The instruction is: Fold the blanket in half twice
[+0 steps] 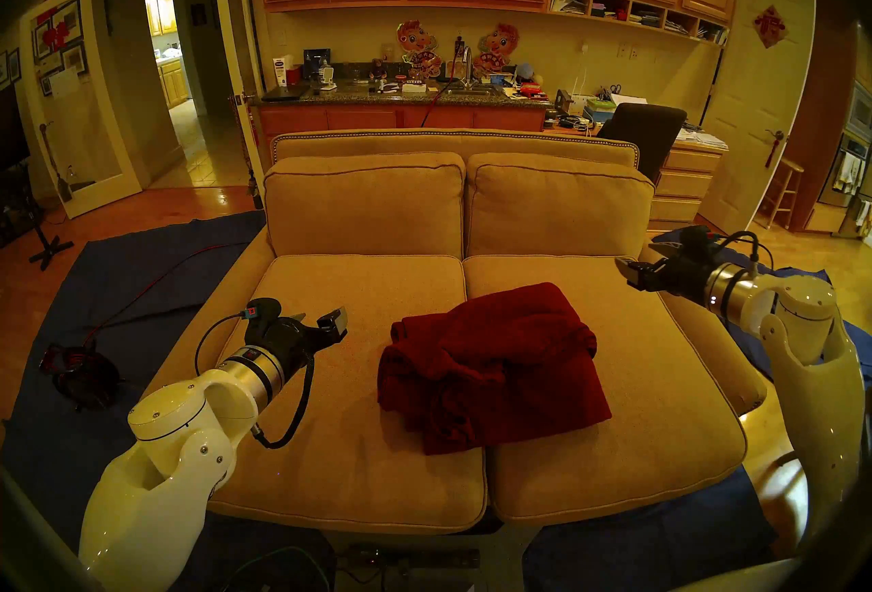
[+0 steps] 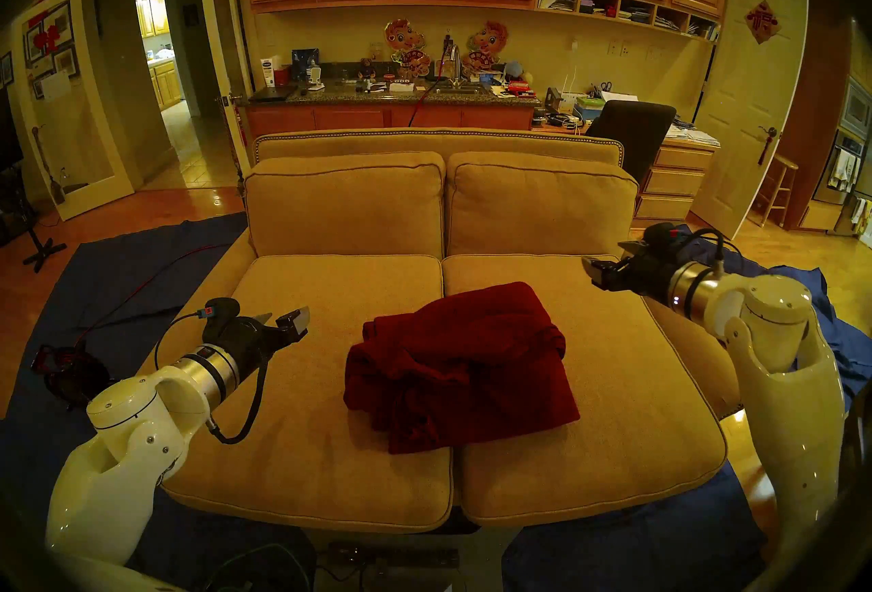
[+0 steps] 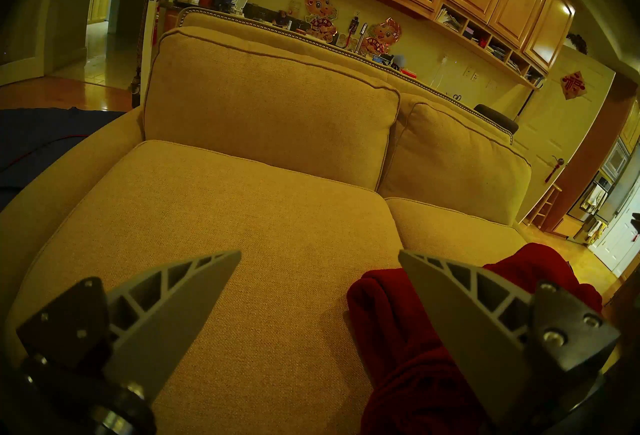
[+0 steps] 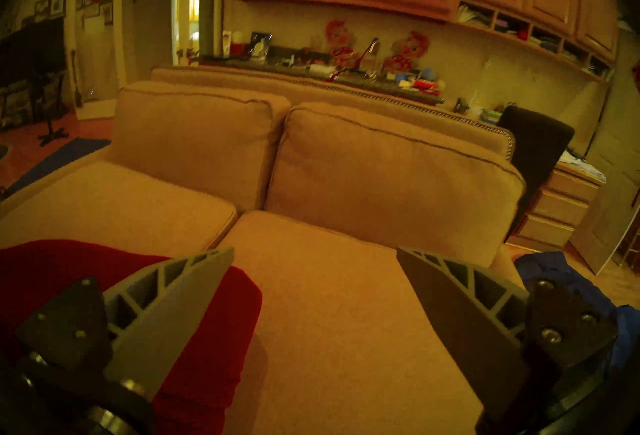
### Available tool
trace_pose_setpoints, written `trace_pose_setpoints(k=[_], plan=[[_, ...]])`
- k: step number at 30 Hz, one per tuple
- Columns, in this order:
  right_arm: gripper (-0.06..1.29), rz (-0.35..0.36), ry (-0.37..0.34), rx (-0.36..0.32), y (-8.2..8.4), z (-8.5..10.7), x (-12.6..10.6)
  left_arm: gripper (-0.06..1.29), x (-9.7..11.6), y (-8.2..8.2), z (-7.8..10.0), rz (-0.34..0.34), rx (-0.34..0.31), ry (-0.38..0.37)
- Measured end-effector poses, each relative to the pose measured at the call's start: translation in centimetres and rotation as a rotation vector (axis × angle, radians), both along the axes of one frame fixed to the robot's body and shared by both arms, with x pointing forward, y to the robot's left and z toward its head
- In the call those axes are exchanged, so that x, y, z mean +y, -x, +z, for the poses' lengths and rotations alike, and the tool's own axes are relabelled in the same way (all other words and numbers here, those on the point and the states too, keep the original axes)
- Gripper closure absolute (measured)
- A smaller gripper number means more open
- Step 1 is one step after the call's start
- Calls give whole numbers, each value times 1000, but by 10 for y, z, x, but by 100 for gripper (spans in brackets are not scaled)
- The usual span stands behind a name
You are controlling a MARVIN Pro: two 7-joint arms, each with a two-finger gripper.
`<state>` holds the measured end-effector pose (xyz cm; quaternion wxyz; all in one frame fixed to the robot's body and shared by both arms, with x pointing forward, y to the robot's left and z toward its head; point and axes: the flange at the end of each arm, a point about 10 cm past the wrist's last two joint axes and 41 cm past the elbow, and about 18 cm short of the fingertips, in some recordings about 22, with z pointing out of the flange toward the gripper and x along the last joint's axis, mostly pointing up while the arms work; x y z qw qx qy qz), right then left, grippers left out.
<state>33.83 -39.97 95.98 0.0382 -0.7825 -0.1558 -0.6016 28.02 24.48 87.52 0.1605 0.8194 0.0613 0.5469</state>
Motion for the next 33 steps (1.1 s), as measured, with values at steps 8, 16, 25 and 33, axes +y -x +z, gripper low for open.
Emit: trace_pose_setpoints(k=[8, 16, 25, 33], plan=[[2, -2, -17, -98, 27, -5, -5, 0, 0, 0, 0, 0, 0, 0], [2, 9, -28, -126, 40, -18, -4, 0, 0, 0, 0, 0, 0, -1], [1, 12, -34, -128, 45, -24, -3, 0, 1, -1, 0, -18, -12, -5], [1, 13, -35, -132, 46, -24, -3, 0, 35, -7, -24, -87, 8, -70]])
